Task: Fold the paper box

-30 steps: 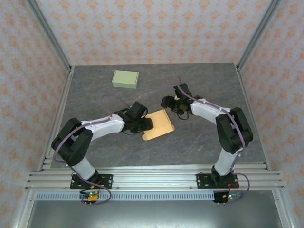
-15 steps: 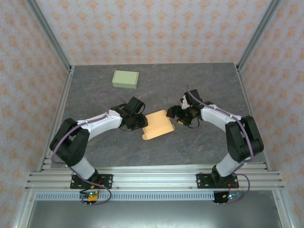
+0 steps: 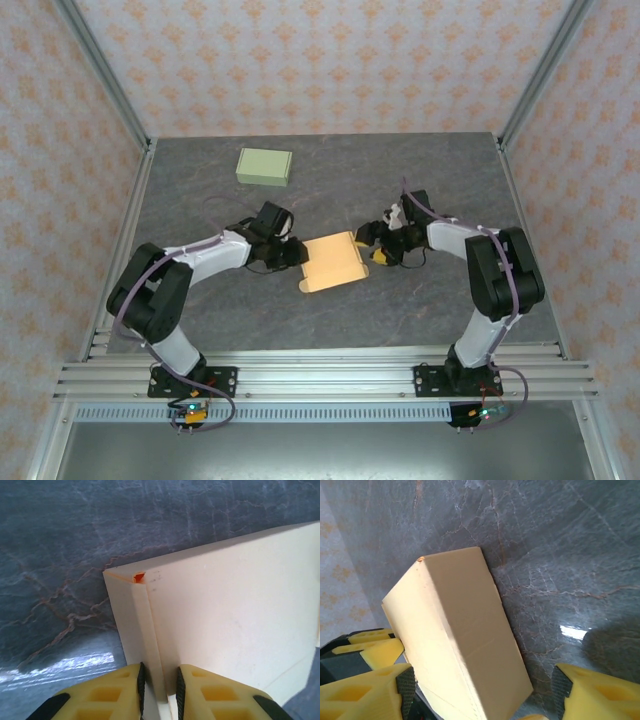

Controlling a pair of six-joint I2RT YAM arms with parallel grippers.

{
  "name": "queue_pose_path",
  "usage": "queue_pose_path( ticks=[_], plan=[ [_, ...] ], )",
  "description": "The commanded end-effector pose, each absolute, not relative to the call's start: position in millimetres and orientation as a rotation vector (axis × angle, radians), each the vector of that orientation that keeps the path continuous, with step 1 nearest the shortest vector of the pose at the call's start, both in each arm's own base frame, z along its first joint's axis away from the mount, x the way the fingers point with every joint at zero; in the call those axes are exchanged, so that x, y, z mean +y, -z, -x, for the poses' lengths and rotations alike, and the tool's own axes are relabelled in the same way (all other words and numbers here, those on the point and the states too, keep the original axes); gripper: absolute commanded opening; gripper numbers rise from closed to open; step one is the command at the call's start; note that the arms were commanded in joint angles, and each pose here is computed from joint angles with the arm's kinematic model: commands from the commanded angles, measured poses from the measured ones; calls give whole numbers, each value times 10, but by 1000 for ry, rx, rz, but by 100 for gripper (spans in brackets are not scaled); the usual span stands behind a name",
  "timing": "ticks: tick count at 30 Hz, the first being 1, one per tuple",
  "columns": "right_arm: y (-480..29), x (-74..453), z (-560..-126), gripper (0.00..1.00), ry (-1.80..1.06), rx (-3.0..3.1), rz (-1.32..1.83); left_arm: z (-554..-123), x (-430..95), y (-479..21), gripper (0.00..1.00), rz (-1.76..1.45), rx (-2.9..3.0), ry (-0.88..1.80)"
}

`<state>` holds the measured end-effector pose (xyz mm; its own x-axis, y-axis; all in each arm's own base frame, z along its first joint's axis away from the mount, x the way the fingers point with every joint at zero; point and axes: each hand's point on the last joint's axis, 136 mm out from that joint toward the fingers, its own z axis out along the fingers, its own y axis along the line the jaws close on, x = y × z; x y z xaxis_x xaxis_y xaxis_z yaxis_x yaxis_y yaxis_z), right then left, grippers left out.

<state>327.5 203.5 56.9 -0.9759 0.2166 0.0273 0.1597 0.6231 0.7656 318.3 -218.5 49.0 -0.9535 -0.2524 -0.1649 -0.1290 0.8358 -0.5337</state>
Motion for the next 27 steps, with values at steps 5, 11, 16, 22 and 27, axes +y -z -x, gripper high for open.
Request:
queue_pose_path(
  ticks=[5, 11, 16, 22, 27],
  plan=[
    [-621, 2035, -3244, 77, -1332, 2728, -258, -2991, -2102, -51, 22, 375, 2928, 998],
    [-649, 2087, -3238, 82, -1419, 2685, -243, -2959, -2032, 106, 19, 379, 2933, 1047],
    [-654, 2100, -3241, 83, -1433, 2687, -239, -2907, -1875, 186, 16, 358, 2972, 969],
    [-636, 2121, -3235, 84, -1453, 2697, -232, -2912, -1686, 199, 14, 412, 2947, 878],
    [-691, 2170, -3235, 84, -1494, 2674, -213, -2920, -1658, 227, 15, 427, 2942, 858]
  ],
)
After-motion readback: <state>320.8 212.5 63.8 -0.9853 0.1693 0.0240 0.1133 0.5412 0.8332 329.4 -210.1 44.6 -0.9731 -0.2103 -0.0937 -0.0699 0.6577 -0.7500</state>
